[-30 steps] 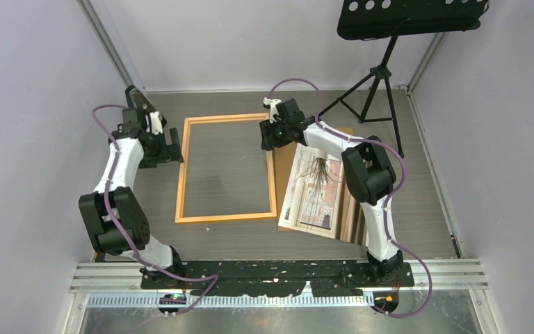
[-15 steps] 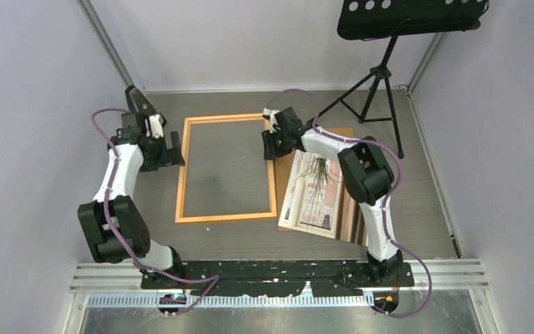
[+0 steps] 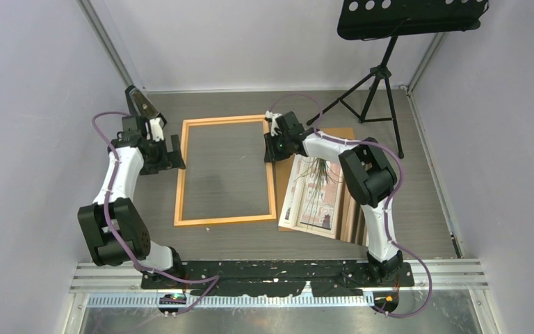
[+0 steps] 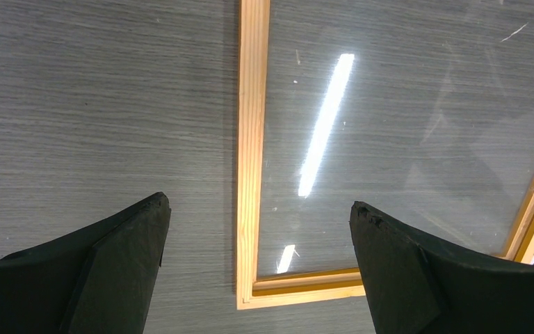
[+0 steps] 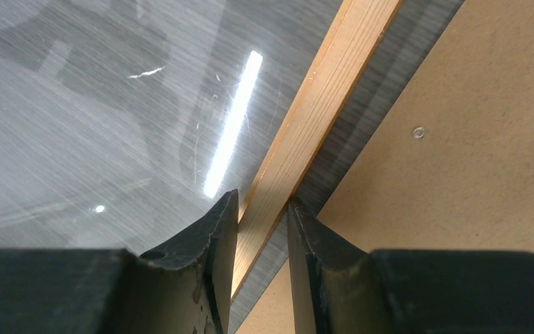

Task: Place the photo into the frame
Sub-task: Place the photo frame item in the photo frame.

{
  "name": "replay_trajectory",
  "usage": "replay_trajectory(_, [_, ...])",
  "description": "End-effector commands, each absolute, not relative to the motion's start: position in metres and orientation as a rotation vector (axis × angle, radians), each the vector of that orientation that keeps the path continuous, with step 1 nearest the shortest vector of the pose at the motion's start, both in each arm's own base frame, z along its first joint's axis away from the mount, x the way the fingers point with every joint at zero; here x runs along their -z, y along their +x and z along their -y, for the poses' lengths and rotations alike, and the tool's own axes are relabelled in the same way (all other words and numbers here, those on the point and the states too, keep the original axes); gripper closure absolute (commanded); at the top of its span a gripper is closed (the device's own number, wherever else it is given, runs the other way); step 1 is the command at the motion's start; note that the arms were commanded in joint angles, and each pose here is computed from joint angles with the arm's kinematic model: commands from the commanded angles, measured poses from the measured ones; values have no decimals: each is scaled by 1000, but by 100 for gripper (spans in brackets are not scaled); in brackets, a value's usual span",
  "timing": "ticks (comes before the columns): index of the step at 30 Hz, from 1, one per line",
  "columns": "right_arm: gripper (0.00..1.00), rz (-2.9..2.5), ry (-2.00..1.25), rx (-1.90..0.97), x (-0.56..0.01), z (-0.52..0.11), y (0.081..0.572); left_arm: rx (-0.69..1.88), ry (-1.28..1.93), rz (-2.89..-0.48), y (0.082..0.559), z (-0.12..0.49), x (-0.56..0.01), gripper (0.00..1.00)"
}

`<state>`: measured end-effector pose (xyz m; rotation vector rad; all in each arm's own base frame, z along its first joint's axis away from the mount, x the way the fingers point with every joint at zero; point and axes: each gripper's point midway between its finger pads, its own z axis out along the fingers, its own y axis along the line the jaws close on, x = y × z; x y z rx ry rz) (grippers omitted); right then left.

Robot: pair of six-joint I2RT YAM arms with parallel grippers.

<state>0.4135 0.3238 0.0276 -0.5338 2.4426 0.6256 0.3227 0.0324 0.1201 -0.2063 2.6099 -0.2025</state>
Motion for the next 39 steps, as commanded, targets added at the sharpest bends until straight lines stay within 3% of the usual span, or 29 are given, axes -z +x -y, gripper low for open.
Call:
replay_trajectory(1, [71, -2456, -589, -669, -37, -336, 384, 191, -184, -2554, 325, -35, -132, 0])
replay_trajectory(39, [83, -2488, -139, -684, -41, -343, 409, 188, -181, -2545, 322, -34, -129, 0])
